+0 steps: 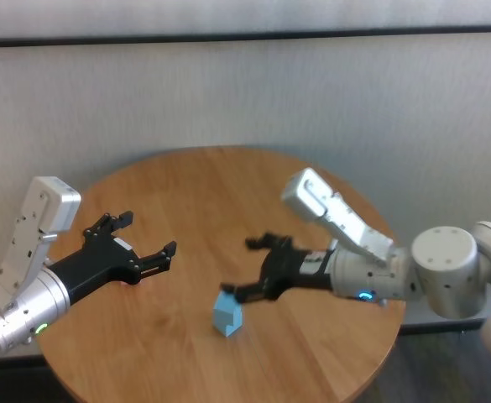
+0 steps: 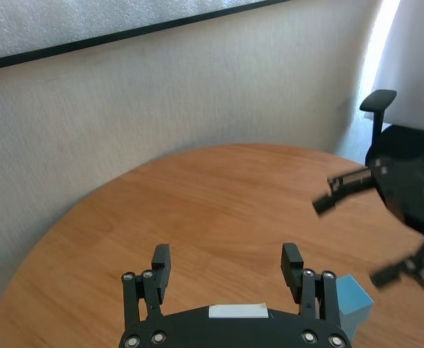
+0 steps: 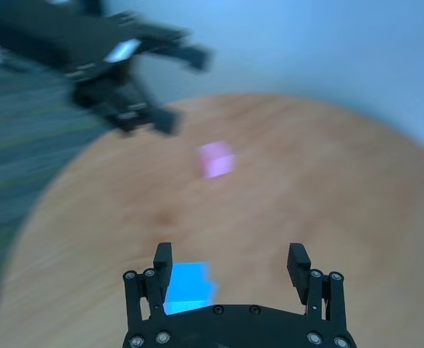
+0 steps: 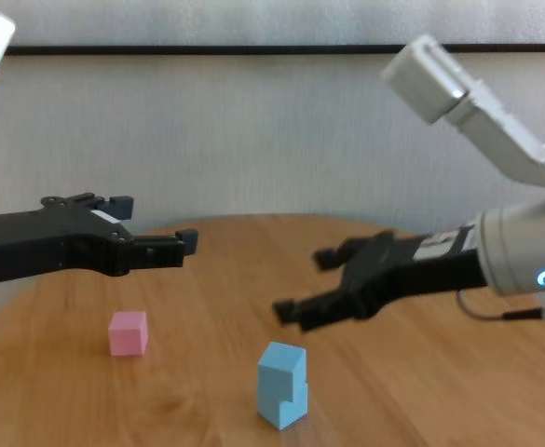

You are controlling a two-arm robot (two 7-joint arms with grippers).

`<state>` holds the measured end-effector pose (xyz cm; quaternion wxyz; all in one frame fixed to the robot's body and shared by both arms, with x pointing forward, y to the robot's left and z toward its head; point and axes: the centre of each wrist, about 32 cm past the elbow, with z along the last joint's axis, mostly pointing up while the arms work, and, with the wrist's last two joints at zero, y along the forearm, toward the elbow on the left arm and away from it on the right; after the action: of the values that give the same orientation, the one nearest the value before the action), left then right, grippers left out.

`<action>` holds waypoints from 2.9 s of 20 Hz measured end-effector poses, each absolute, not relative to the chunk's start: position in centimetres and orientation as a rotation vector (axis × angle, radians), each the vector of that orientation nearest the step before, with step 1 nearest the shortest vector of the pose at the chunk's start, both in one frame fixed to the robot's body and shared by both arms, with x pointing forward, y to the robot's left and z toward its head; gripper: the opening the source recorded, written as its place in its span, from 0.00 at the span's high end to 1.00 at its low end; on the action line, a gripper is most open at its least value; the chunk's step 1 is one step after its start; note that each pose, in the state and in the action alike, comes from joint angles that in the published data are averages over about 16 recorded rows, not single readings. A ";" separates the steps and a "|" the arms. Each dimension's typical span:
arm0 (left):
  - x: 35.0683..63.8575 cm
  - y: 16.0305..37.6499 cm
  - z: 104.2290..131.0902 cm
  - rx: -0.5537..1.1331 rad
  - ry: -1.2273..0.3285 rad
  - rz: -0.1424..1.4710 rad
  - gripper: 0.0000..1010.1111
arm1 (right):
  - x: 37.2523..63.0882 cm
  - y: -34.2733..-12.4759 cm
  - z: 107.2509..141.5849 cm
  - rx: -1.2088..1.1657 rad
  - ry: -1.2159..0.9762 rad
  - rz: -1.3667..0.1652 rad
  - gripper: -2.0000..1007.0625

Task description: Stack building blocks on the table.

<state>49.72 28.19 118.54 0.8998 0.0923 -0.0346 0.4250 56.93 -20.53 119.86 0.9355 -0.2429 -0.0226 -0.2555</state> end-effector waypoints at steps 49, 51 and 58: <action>50.2 23.0 118.1 0.373 0.168 1.164 0.01 | 54.8 -22.3 119.2 -0.416 -0.152 -0.854 0.01; 50.3 23.2 117.9 0.382 0.164 1.185 0.01 | 54.8 -22.2 119.2 -0.417 -0.152 -0.854 0.01; 50.8 23.1 117.2 0.410 0.162 1.223 0.01 | 54.8 -22.2 119.2 -0.417 -0.151 -0.854 0.01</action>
<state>50.78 23.13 117.23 0.7961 0.1910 0.0756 0.5693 54.79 -22.24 119.18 0.8865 -0.2004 -0.0728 -0.4107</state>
